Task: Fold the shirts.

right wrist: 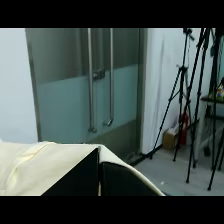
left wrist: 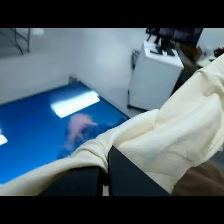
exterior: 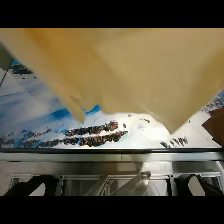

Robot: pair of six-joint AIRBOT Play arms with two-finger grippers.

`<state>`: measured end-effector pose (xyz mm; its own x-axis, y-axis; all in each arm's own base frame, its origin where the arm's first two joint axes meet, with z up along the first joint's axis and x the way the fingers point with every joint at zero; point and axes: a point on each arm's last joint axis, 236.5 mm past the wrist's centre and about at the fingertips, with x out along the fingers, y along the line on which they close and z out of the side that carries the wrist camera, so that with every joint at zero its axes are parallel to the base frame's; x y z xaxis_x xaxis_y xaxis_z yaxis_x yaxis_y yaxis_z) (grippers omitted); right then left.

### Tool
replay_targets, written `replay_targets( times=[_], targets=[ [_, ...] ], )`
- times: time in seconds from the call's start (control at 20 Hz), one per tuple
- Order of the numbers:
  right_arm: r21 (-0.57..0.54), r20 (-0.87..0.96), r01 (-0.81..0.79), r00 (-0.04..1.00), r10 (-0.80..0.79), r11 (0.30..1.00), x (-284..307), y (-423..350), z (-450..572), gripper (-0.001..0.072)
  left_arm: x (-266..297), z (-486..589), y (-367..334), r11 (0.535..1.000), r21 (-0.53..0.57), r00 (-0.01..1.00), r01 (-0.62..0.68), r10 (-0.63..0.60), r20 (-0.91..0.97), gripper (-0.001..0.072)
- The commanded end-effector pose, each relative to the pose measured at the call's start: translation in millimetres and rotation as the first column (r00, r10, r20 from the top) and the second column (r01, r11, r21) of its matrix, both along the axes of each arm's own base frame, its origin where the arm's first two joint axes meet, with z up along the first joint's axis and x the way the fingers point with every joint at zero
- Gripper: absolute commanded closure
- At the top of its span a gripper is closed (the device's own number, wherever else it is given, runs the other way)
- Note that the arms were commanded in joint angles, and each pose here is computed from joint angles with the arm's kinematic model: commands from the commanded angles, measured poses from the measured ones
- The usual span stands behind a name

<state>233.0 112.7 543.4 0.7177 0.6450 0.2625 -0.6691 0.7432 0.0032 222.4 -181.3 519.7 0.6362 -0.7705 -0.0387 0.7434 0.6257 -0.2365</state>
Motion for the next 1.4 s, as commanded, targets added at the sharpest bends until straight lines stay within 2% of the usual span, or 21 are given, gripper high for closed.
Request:
replay_targets(
  times=[0.0, 0.1, 0.2, 0.4, 0.55, 0.65, 0.7, 0.75, 0.8, 0.85, 0.9, 0.95, 1.0, 1.1, 1.2, 1.35],
  targets=[
    [0.050, 0.032, 0.015, 0.999, -0.017, 0.999, 10, -14, 40, 0.0701, 17, 22, 13, 0.997, -0.063, 0.998, -0.048, 0.050, 0.029, 0.0676],
    [0.107, -0.084, -0.050, 0.995, 0.059, 0.993, 58, -28, 16, 0.0701, 77, -18, 17, 0.996, -0.084, 0.994, -0.015, 0.006, -0.108, 0.0675],
    [0.096, -0.263, -0.135, 0.952, 0.156, 0.986, 118, -14, -41, 0.0701, 142, -82, 22, 0.994, -0.111, 0.959, 0.002, -0.034, -0.280, 0.0676],
    [-0.015, -0.651, -0.225, 0.742, 0.161, 0.974, 244, 54, -227, 0.0700, 238, -252, 23, 0.995, -0.088, 0.785, 0.041, -0.087, -0.614, 0.0676],
    [0.037, -0.796, -0.242, 0.579, 0.174, 0.970, 309, 92, -354, 0.0700, 281, -374, 31, 0.994, -0.105, 0.626, 0.024, -0.097, -0.774, 0.0678],
    [0.069, -0.848, -0.173, 0.509, 0.149, 0.983, 346, 94, -426, 0.0699, 303, -433, 48, 0.995, -0.102, 0.573, 0.009, -0.089, -0.815, 0.0679],
    [0.082, -0.863, -0.146, 0.484, 0.144, 0.986, 357, 91, -449, 0.0653, 314, -455, 57, 0.995, -0.101, 0.560, 0.003, -0.085, -0.824, 0.0681],
    [0.100, -0.875, -0.131, 0.461, 0.150, 0.986, 362, 88, -465, 0.0369, 322, -469, 66, 0.995, -0.102, 0.549, -0.003, -0.084, -0.831, 0.0675],
    [0.120, -0.889, -0.112, 0.430, 0.157, 0.986, 364, 80, -473, 0.0203, 327, -478, 73, 0.994, -0.107, 0.542, -0.004, -0.088, -0.836, 0.0416],
    [0.136, -0.899, -0.093, 0.407, 0.163, 0.986, 363, 67, -473, 0.0205, 333, -482, 82, 0.994, -0.109, 0.542, -0.004, -0.090, -0.835, 0.0061],
    [0.148, -0.904, -0.086, 0.392, 0.170, 0.985, 360, 52, -466, 0.0215, 337, -481, 92, 0.994, -0.111, 0.541, -0.013, -0.087, -0.837, -0.0007],
    [0.150, -0.910, -0.098, 0.375, 0.176, 0.984, 351, 35, -459, 0.0263, 339, -476, 102, 0.994, -0.109, 0.553, -0.009, -0.085, -0.829, -0.0007],
    [0.163, -0.923, -0.123, 0.331, 0.195, 0.979, 335, 19, -453, 0.0351, 341, -467, 114, 0.994, -0.104, 0.570, -0.013, -0.078, -0.818, -0.0008],
    [0.194, -0.960, -0.165, 0.173, 0.222, 0.967, 294, -8, -456, 0.0347, 344, -456, 139, 0.994, -0.096, 0.584, -0.049, -0.050, -0.810, -0.0008],
    [0.196, -0.980, -0.158, -0.003, 0.198, 0.968, 255, -26, -477, 0.0349, 339, -477, 162, 0.994, -0.042, 0.519, -0.105, 0.019, -0.854, -0.0007],
    [0.126, -0.982, -0.126, -0.159, 0.105, 0.984, 201, -37, -521, 0.0351, 318, -540, 181, 0.985, 0.145, 0.398, -0.092, 0.170, -0.901, -0.0008]
  ],
)
